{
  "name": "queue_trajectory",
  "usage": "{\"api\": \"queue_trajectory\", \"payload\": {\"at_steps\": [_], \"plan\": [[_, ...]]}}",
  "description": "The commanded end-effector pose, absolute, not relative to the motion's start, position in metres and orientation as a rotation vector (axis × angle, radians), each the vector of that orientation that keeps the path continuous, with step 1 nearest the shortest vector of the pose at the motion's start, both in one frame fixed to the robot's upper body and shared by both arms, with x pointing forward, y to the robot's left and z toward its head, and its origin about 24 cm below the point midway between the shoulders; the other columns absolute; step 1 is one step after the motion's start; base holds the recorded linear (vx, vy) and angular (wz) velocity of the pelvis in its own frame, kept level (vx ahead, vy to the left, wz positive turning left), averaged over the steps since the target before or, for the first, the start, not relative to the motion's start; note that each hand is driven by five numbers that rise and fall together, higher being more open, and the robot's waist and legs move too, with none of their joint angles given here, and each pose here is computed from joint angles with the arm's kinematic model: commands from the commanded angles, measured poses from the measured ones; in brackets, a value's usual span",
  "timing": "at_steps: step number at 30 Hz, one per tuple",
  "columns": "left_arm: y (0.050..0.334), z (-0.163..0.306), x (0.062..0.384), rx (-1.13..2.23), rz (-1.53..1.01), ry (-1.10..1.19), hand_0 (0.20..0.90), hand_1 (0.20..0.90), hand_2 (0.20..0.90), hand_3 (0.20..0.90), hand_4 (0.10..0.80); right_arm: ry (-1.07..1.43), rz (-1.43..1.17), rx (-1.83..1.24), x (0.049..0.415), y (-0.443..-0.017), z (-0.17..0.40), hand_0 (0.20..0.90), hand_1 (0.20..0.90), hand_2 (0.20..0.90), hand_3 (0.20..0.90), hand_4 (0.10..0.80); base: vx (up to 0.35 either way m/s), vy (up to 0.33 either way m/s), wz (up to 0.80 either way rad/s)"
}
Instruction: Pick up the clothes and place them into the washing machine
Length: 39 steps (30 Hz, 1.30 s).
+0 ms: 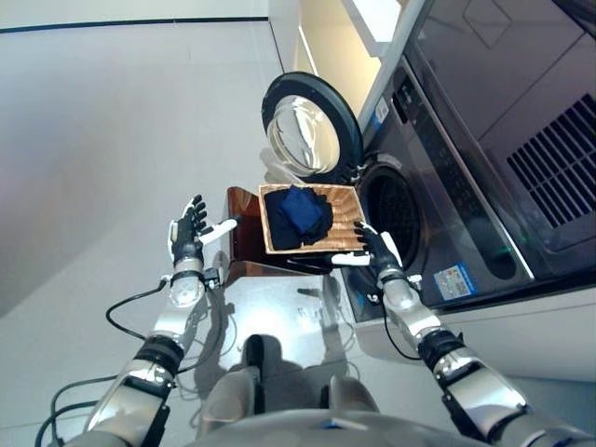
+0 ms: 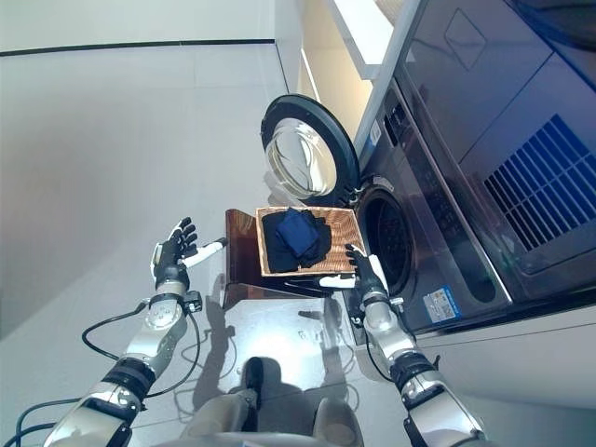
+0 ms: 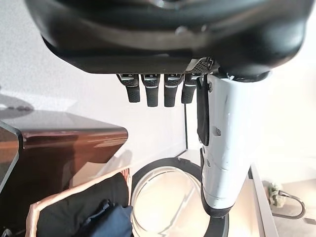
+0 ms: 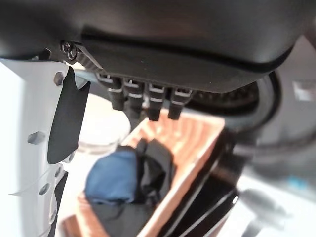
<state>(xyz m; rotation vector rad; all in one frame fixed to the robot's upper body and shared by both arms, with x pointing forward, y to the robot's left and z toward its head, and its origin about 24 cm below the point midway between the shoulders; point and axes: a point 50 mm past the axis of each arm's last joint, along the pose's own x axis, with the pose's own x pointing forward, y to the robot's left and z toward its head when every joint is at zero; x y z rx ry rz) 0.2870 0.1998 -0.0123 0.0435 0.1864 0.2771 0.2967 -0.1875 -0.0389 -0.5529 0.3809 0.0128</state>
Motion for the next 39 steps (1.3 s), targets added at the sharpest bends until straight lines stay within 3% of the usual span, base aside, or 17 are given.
{"api": "queue_trajectory", "payload": {"at_steps": [1,7,15,21,26,32,39], "plan": [[0.176,0.032,0.305,0.006,0.163,-0.055,0.9,0.9,0.9,0.9,0.8,0.167,-0.033,-0.804,0.342,-0.21,0.021,0.9,0.9,0.9,0.9,0.8,0.185,-0.086,0.12],[0.159,0.026,0.299,-0.027,0.101,-0.045,0.9,0.9,0.9,0.9,0.8,0.207,-0.024,-0.987,0.342,-0.23,0.021,0.9,0.9,0.9,0.9,0.8,0.135,-0.116,0.28],[0.152,0.02,0.297,-0.034,0.077,-0.02,0.9,0.9,0.9,0.9,0.8,0.19,0.001,-0.935,0.34,-0.217,0.016,0.9,0.9,0.9,0.9,0.8,0.122,-0.175,0.44],[0.15,0.014,0.297,-0.02,0.078,0.015,0.9,0.9,0.9,0.9,0.8,0.189,-0.016,-0.922,0.336,-0.223,0.014,0.9,0.9,0.9,0.9,0.8,0.305,0.114,0.18],[0.15,0.014,0.296,-0.001,0.067,0.007,0.9,0.9,0.9,0.9,0.8,0.198,-0.044,-0.896,0.335,-0.224,0.013,0.9,0.9,0.9,0.9,0.8,0.257,0.216,-0.62],[0.161,0.027,0.297,0.014,0.068,-0.05,0.9,0.9,0.9,0.9,0.8,0.13,0.02,-0.908,0.35,-0.196,0.025,0.9,0.9,0.9,0.9,0.8,0.104,0.157,-0.55],[0.155,0.041,0.295,-0.057,0.059,-0.127,0.9,0.9,0.9,0.9,0.8,0.055,0.041,-1.124,0.363,-0.198,0.045,0.9,0.9,0.9,0.9,0.8,0.121,0.01,-0.09]]}}
